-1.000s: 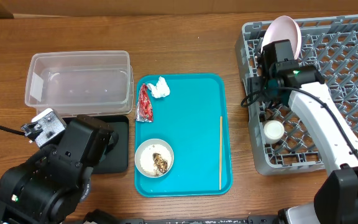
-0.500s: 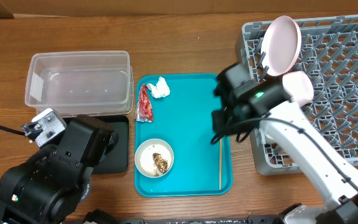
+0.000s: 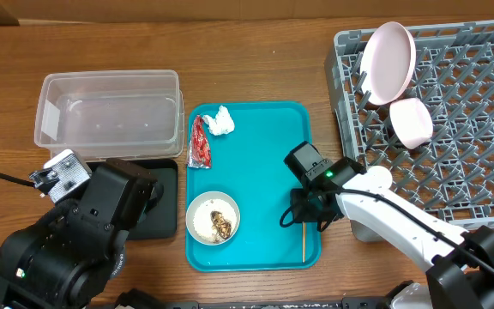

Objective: Sort waste into correct bins and load items into the dishwasher
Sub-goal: 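Grasp the second wooden chopstick with the right gripper and move it to the rack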

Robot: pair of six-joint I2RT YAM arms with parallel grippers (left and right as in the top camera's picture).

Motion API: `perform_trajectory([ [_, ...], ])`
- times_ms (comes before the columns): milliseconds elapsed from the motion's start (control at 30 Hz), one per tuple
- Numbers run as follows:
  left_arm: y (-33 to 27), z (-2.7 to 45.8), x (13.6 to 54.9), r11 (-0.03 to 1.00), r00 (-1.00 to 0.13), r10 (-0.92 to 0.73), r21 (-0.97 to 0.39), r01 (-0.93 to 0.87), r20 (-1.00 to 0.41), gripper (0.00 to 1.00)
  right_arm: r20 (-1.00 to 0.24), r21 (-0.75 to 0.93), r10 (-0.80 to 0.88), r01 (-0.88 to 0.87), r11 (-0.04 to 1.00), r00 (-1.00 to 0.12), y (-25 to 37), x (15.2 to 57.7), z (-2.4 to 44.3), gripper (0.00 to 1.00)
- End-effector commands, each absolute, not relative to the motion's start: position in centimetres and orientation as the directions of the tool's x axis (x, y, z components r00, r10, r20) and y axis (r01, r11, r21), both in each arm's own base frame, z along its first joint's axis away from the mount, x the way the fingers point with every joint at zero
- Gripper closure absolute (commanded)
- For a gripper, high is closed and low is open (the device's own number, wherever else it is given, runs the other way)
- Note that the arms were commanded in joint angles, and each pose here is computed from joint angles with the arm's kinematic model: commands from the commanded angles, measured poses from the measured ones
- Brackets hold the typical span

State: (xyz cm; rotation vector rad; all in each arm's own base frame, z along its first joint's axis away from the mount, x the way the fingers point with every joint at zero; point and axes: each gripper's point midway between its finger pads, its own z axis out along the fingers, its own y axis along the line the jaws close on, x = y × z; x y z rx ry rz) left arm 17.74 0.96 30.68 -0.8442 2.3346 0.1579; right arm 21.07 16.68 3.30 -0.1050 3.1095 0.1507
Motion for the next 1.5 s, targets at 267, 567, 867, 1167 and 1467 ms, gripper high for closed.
perform_trajectory([
  [267, 1.0, 30.9, 17.8, 0.77, -0.566, -0.555, -0.121, -0.626, -0.609, 0.0, -0.015, 0.115, -0.064, -0.065, 0.991, -0.998, 17.0, 20.7, 2.1, 0.69],
  [567, 1.0, 30.9, 17.8, 0.77, -0.566, -0.556, -0.121, -0.626, -0.609, 0.0, 0.099, 0.042, -0.071, -0.067, 0.997, -0.993, 16.2, 19.6, -1.4, 0.79],
  [867, 1.0, 30.9, 17.8, 0.771, -0.566, -0.556, -0.121, -0.626, -0.609, 0.0, 0.089, 0.052, -0.114, -0.11, 0.993, -0.989, 16.4, 20.0, -0.5, 0.96],
  [1167, 1.0, 30.9, 17.8, 0.77, -0.566, -0.556, -0.121, -0.626, -0.609, 0.0, -0.211, 0.109, -0.083, -0.108, 0.988, -0.974, 17.9, 25.7, 9.5, 0.96],
  [1467, 1.0, 30.9, 17.8, 0.77, -0.566, -0.556, -0.121, -0.626, -0.609, 0.0, -0.591, 0.034, -0.051, -0.088, 0.996, -0.805, 13.0, 34.9, 21.1, 0.96],
])
